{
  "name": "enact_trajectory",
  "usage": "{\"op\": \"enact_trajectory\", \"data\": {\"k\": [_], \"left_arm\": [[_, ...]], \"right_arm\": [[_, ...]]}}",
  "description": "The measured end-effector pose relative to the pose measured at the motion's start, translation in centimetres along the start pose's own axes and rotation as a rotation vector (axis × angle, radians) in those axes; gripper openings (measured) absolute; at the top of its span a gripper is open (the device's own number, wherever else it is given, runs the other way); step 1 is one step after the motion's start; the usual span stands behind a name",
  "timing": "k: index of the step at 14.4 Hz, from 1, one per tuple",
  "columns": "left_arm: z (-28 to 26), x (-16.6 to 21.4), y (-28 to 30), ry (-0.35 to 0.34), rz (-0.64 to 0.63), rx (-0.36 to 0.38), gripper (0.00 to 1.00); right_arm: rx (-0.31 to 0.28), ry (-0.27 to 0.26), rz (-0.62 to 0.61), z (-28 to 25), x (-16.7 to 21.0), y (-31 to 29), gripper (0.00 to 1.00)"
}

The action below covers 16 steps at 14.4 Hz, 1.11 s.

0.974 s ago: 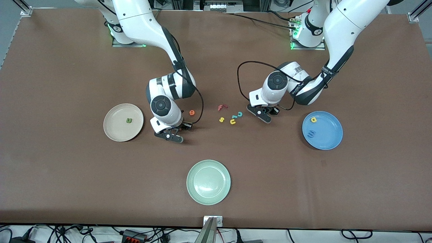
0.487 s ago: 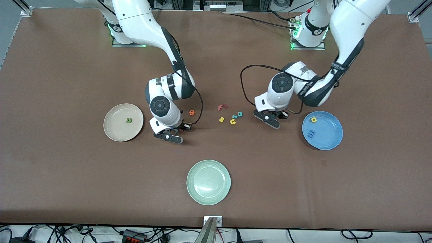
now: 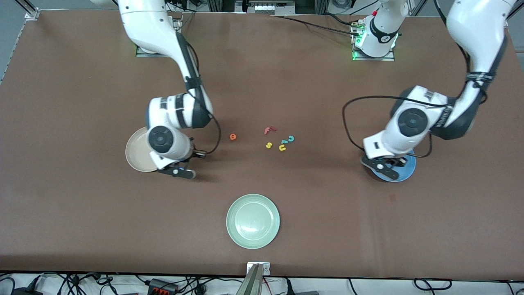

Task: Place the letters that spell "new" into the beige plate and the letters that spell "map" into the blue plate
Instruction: 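Drop the teal letter in the blue plate while the right gripper drops w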

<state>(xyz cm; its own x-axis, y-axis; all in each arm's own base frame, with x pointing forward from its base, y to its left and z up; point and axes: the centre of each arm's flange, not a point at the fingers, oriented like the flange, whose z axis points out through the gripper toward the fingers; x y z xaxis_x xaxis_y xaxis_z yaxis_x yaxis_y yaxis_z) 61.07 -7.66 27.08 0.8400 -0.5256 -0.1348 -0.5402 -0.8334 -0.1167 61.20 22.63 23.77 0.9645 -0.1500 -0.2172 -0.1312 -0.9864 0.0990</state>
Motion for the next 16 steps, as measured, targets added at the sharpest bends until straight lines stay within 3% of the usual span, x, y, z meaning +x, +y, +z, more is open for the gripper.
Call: {"op": "enact_trajectory", "data": {"k": [5,6,11,13,14,16], "left_arm": [[6.9,-2.3,-3.6,-0.021,-0.043,-0.112,0.28],[7.4,-2.3,-3.5,-0.024,-0.043,-0.121,0.32],[7.0,-2.1,-3.6,-0.016,-0.044,-0.118,0.75],[5.5,-1.6,-3.5,-0.004,-0.042,-0.106,0.95],[4.2,-1.2,-3.4,-0.004,-0.037,-0.097,1.0],[0.4,-0.1,-2.9,-0.027,-0.041,-0.082,1.0]], "right_arm": [[-0.029,-0.111,-0.09,2.3,0.2,8.1,0.26],[-0.032,-0.125,-0.096,2.9,0.0,8.6,0.26],[-0.038,-0.141,-0.098,3.9,-0.4,9.0,0.29],[-0.038,-0.136,-0.097,3.9,-0.3,9.0,0.44],[-0.038,-0.132,-0.099,3.8,-0.3,8.9,0.55],[-0.035,-0.116,-0.111,3.1,-0.1,8.2,0.74]]}}
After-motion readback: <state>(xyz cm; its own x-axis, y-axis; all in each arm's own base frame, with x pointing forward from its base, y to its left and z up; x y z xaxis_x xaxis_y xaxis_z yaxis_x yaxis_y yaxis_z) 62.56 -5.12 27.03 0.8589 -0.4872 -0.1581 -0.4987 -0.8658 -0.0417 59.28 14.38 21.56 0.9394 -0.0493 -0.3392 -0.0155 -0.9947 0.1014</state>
